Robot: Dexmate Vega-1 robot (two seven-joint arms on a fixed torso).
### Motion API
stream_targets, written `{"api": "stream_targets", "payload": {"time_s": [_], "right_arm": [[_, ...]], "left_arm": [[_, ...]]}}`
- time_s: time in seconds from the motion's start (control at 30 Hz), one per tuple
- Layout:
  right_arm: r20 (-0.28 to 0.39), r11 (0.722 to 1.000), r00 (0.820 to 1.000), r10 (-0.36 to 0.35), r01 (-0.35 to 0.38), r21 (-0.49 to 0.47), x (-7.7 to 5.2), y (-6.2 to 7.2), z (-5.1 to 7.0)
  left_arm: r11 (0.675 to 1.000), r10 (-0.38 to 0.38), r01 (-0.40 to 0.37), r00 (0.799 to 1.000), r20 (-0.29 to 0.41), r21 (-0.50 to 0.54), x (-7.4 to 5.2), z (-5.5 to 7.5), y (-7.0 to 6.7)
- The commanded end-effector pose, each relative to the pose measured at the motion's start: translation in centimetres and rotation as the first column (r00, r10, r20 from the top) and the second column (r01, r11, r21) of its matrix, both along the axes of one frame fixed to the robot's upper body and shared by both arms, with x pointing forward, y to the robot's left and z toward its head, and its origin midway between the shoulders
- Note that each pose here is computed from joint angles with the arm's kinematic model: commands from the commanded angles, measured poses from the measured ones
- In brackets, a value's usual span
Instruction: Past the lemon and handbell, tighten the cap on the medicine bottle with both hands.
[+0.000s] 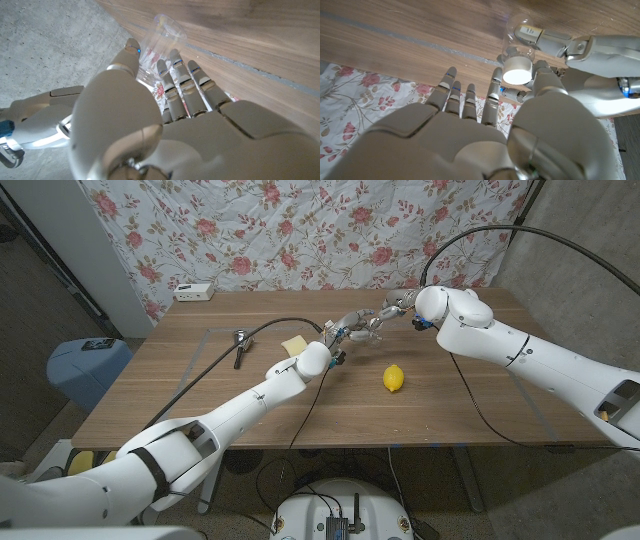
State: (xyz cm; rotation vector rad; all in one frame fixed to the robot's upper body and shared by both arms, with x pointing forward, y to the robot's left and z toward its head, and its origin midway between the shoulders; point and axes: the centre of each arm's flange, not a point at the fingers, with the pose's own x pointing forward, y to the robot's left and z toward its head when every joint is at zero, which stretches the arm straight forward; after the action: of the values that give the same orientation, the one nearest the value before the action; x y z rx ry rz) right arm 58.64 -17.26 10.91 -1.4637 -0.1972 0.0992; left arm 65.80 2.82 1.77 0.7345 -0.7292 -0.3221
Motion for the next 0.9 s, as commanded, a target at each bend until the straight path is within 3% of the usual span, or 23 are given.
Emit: {"api": "stream_targets", "payload": {"time_s": [0.03,0.9], "right_arm": [[0.004,1.000,1.000,0.001,-0.001,0.006,0.23,-0.09,0.04],[0.021,1.000,1.000,-0.005,0.004,0.012,0.30,-0.15,-0.11]], "left_arm": [[1.000,-0.006,0.006,1.000,-0.004,0.002,0.16,0.02,-0.25],[1.000,-0.008,0.008,1.000,-0.005,0.002,0.18,-0.10,-0.34]]}}
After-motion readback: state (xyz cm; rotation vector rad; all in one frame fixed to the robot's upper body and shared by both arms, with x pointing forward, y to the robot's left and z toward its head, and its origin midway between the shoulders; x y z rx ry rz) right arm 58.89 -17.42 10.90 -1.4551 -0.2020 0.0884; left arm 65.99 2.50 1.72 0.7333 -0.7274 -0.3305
